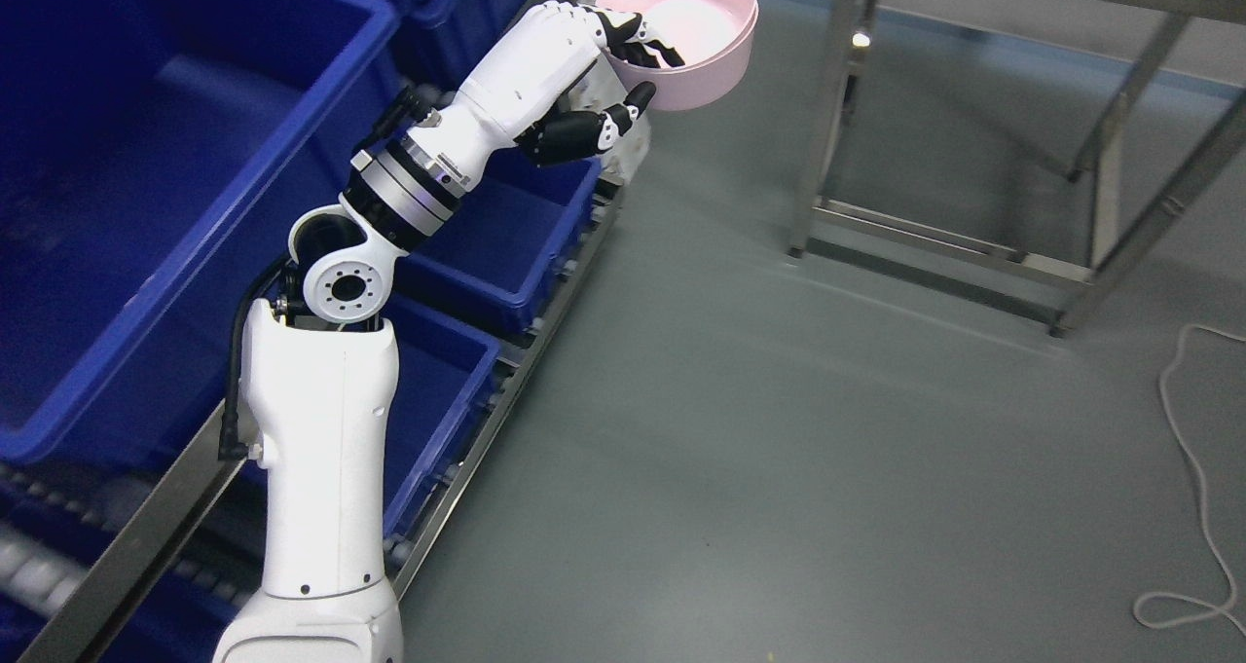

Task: Stack pink IKEA bowls on left shelf middle
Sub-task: 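Carry the stacked bowls toward the blue bins on the shelf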

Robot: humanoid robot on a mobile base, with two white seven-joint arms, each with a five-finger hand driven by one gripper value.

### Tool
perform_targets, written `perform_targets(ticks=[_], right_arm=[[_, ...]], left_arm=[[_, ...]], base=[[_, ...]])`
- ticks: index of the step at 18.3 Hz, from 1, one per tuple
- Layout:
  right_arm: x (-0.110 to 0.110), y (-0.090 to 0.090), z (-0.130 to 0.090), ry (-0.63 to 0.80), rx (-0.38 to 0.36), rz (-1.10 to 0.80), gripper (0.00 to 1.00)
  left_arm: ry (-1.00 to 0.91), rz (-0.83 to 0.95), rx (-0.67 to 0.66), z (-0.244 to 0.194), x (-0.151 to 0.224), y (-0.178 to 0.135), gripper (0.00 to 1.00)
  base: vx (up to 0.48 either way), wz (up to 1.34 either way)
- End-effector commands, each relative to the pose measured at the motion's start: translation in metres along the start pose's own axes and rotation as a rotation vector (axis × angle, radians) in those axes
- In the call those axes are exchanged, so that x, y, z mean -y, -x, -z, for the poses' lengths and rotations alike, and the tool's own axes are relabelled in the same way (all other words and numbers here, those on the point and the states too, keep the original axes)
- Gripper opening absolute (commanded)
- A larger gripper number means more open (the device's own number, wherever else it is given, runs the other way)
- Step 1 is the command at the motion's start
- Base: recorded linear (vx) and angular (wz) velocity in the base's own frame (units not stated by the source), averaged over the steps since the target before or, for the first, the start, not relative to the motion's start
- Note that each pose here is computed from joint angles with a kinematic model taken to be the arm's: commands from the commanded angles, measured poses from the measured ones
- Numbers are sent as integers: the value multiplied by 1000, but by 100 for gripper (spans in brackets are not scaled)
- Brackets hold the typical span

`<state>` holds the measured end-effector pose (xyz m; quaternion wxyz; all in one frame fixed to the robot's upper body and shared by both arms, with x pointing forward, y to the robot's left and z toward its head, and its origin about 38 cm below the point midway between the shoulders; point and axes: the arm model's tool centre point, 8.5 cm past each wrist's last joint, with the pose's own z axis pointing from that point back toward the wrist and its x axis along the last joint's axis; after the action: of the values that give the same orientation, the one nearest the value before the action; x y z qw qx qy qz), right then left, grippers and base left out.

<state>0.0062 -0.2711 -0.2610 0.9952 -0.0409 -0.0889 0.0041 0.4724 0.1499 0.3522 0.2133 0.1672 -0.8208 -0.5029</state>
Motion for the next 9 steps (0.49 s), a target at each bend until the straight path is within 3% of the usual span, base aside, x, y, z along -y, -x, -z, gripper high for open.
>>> perform_targets(ticks=[1, 9], right_arm=[[12, 0, 0, 19, 0, -1, 100], [12, 0, 0, 19, 0, -1, 100]], left_arm=[[-20, 16, -2, -6, -11, 2, 2], [-44, 38, 7, 3, -29, 0, 2]], base=[[-204, 1018], [-161, 999]])
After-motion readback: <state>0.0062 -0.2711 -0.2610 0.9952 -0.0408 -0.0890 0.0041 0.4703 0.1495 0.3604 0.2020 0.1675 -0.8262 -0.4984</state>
